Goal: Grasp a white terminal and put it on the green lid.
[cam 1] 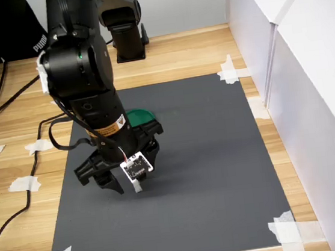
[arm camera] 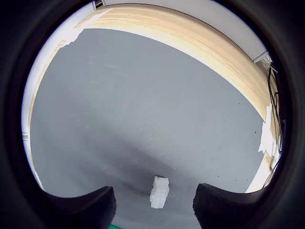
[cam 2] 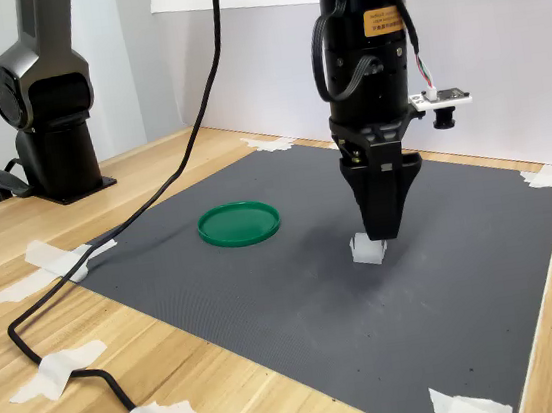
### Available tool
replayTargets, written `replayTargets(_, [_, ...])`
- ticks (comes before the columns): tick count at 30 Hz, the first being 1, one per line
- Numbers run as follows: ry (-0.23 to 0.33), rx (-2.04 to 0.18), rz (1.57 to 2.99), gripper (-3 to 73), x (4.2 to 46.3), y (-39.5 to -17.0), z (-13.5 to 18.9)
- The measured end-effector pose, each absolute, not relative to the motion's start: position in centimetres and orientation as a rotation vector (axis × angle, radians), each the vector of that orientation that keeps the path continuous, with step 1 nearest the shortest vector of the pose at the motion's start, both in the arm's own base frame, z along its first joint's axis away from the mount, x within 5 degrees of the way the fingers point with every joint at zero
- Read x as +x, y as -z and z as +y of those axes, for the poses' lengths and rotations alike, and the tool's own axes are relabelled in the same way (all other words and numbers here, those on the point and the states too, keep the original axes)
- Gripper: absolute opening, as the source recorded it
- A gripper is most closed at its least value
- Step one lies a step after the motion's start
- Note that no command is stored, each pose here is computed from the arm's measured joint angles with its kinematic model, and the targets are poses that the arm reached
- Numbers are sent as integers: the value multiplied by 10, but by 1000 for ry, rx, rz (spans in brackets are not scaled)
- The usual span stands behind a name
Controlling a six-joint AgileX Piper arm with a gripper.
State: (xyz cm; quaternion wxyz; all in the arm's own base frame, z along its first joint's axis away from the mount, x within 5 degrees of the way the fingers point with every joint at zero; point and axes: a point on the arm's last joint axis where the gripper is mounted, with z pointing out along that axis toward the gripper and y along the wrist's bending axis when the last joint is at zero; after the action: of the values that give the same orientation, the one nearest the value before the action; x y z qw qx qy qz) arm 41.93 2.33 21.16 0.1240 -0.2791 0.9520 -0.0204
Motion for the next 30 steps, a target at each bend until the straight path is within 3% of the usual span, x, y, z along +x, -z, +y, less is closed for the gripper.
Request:
replayTargets(9, [66, -814, 2833, 666, 424, -189, 22])
replayTargets(18, [61, -812, 2848, 613, 424, -183, 22])
replayTargets(22, [61, -812, 2848, 519, 424, -183, 22])
replayTargets(30, [61, -811, 2849, 196, 425, -182, 22])
